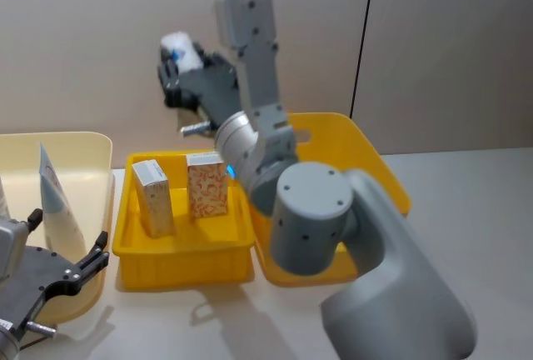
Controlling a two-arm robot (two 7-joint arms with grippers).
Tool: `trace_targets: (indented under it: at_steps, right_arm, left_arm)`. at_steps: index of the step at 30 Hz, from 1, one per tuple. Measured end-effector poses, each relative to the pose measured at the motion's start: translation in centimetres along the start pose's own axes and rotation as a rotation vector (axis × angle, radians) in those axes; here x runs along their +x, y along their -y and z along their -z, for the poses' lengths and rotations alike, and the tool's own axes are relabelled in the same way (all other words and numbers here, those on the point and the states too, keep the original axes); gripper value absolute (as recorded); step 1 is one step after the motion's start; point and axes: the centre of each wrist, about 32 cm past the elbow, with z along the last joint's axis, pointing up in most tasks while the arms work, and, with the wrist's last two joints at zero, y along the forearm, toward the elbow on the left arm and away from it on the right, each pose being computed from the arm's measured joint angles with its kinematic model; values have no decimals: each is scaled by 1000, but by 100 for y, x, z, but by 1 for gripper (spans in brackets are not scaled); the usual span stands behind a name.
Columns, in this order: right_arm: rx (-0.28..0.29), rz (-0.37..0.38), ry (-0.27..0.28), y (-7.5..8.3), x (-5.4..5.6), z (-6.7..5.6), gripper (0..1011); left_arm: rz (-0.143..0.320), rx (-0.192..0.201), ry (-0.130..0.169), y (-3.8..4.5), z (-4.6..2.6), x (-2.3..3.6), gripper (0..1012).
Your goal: Bimanual collaborative sorting of washing and personal care products
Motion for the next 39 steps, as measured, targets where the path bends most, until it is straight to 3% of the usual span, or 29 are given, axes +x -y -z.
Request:
trace_targets:
  at_steps: [7,17,20,26,32,39]
  right_arm:
    - [76,49,48,13,171,-153,388]
    - [110,147,113,76,441,-240,388]
    - [91,187,133,127,569,-213,388]
    - [41,228,151,210,718,-127,388]
    - [-18,248,156,274,809,-21,388]
    - [-120,243,143,350,899,192,388]
  left_arm:
    - [0,0,0,0,0,0,1003]
    - [0,0,0,0,0,0,1003]
    - [0,0,0,0,0,0,1003]
    - [0,0,0,0,0,0,1003]
    - [0,0,0,0,0,0,1003]
    - [0,0,0,0,0,0,1003]
